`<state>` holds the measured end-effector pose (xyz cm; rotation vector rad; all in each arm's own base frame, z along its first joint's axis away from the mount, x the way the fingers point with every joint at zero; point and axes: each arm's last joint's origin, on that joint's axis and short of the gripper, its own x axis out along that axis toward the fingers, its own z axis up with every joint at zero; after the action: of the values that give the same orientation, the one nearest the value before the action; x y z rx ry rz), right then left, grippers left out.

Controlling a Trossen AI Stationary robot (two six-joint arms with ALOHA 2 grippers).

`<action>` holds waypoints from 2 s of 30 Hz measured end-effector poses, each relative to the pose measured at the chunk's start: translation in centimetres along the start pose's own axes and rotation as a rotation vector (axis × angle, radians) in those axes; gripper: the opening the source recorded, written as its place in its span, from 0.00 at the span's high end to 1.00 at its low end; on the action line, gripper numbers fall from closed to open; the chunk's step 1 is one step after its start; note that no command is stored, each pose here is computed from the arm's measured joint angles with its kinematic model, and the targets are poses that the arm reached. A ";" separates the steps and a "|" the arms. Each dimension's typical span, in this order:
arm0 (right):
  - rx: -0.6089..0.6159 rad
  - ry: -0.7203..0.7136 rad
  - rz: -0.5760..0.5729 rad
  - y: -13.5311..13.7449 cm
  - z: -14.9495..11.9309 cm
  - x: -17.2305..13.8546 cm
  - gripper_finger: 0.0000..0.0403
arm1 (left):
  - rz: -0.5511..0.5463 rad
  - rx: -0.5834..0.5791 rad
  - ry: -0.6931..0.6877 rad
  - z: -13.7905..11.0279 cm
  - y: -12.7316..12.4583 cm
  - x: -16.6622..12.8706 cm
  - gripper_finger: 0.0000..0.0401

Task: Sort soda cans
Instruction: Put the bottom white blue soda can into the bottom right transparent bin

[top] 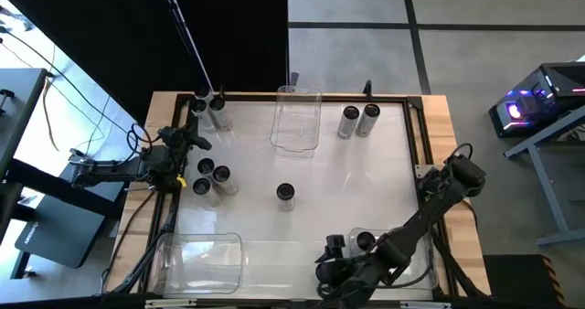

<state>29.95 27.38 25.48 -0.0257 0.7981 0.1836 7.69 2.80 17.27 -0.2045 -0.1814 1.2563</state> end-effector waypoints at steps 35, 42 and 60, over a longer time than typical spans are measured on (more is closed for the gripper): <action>-0.055 -0.148 -0.195 -1.4 1.3 -3.8 0.40 | 0.000 0.000 0.000 0.0 0.0 0.0 1.00; -0.029 -0.203 -0.263 -2.9 1.3 -11.1 0.40 | 0.000 -0.001 0.000 0.0 0.0 0.0 1.00; 0.299 -0.188 -0.211 -5.2 -4.9 -23.7 0.40 | -0.001 0.000 0.000 0.0 0.0 0.0 1.00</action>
<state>11.21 18.21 38.72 0.1872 0.6236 -0.1326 7.69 2.80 17.27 -0.2048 -0.1814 1.2553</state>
